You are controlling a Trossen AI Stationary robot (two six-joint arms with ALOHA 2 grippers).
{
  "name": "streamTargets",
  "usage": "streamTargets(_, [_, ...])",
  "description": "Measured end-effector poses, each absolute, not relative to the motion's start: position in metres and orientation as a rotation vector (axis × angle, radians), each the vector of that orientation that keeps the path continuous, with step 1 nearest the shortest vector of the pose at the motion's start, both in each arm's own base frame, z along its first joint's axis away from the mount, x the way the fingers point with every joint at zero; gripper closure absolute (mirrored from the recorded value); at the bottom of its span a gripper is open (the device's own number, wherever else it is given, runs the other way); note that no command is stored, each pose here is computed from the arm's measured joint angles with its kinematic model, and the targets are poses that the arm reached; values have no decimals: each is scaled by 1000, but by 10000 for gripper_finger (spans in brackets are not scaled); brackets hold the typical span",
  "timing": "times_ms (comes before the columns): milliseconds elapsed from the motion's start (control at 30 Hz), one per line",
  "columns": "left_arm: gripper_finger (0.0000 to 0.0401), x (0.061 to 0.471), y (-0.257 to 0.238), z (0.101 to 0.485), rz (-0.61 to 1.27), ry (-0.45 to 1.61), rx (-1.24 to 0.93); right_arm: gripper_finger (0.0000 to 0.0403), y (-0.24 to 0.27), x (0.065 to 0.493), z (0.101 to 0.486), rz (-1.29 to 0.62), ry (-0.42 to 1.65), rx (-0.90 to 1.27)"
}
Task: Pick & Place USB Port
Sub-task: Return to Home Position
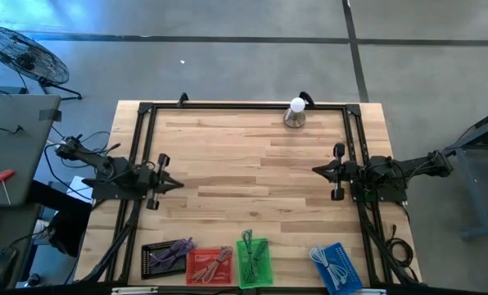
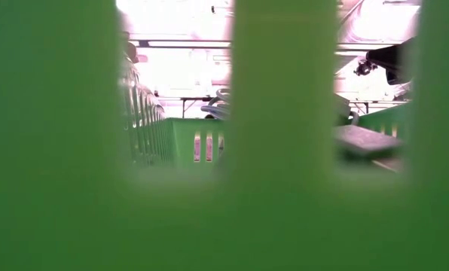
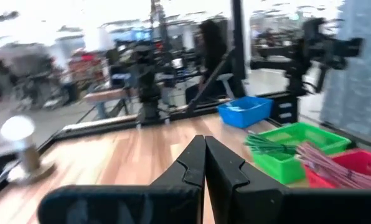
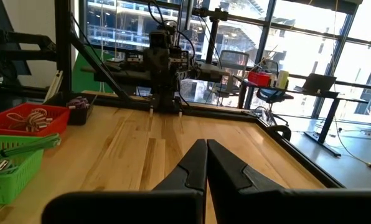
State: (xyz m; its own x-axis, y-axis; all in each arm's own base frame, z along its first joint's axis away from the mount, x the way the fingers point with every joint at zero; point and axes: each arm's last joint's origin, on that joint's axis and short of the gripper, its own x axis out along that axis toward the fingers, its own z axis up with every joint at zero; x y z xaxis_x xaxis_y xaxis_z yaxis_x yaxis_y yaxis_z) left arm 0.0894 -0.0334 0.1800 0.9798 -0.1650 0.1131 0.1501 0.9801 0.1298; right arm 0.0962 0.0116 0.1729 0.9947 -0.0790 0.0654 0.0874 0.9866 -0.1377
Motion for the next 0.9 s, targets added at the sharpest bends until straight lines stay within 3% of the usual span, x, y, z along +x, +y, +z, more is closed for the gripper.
streamTargets(300, [401, 90, -27, 179, 69, -97, -51, 402, 12, 96, 173, -84, -60, -141])
streamTargets(900, [401, 90, -27, 179, 68, -97, -52, 402, 12, 96, 173, -84, -60, -141])
